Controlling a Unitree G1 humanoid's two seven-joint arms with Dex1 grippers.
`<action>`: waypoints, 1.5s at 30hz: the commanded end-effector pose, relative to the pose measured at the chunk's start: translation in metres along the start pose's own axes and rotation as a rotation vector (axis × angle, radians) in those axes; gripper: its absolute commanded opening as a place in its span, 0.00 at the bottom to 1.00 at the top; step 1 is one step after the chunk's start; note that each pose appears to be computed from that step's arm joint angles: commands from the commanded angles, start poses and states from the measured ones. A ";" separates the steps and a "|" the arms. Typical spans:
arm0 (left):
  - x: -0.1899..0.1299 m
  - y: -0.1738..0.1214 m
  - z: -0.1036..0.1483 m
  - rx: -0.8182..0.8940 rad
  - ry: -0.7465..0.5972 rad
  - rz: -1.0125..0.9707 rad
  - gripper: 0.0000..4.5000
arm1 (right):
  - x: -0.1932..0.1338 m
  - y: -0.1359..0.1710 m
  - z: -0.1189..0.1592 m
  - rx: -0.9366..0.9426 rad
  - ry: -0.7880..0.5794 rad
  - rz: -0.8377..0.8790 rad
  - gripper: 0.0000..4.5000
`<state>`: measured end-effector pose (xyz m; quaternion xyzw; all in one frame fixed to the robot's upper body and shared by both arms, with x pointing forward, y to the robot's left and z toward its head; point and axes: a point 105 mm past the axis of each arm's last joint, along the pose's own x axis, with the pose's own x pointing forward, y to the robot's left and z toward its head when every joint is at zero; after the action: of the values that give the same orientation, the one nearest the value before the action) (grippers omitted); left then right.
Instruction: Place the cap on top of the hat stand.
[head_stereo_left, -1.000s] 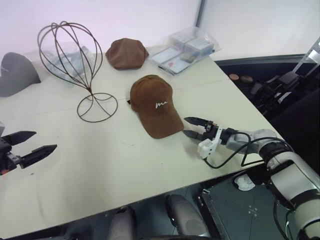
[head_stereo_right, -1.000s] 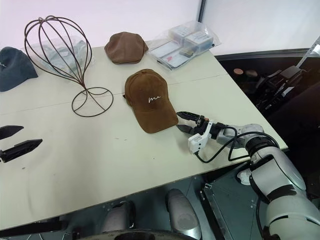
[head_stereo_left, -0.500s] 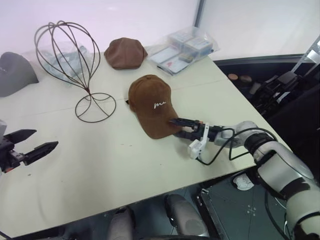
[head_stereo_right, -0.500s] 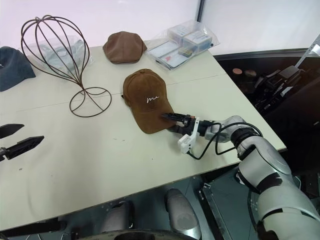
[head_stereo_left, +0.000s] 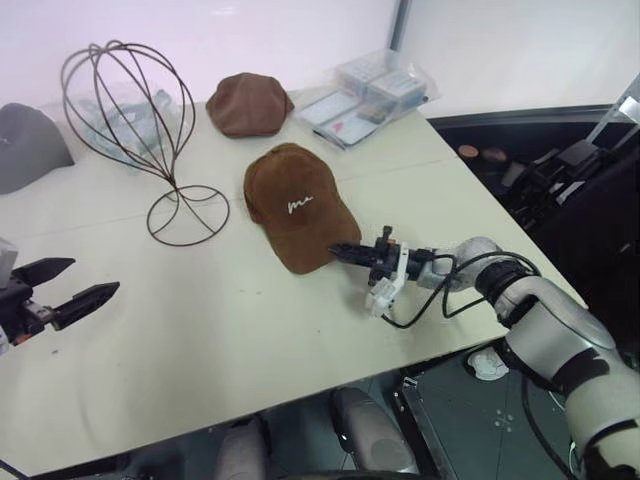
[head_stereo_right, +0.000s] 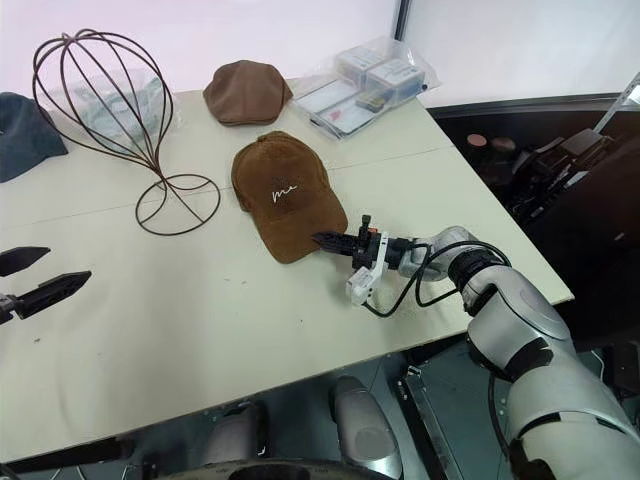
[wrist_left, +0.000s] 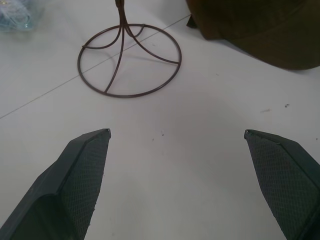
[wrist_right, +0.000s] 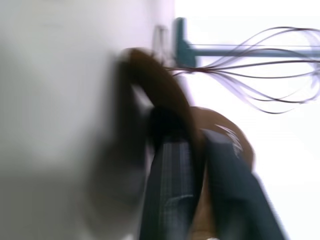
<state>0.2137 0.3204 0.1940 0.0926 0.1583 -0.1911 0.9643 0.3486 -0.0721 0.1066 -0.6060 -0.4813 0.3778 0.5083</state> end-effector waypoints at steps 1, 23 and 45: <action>-0.001 -0.001 0.008 0.030 -0.026 0.005 1.00 | 0.006 0.002 0.005 0.014 -0.019 0.001 0.01; -0.046 0.019 0.136 0.076 -0.388 -0.044 1.00 | 0.051 -0.276 -0.054 0.070 0.244 -0.770 0.01; -0.067 0.024 0.154 0.103 -0.445 0.028 1.00 | 0.159 -0.295 0.031 0.275 -0.039 -0.754 0.01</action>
<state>0.2147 0.3275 0.3512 0.0832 -0.0429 -0.2119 0.9728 0.3143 0.0951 0.3821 -0.3261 -0.6013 0.2404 0.6887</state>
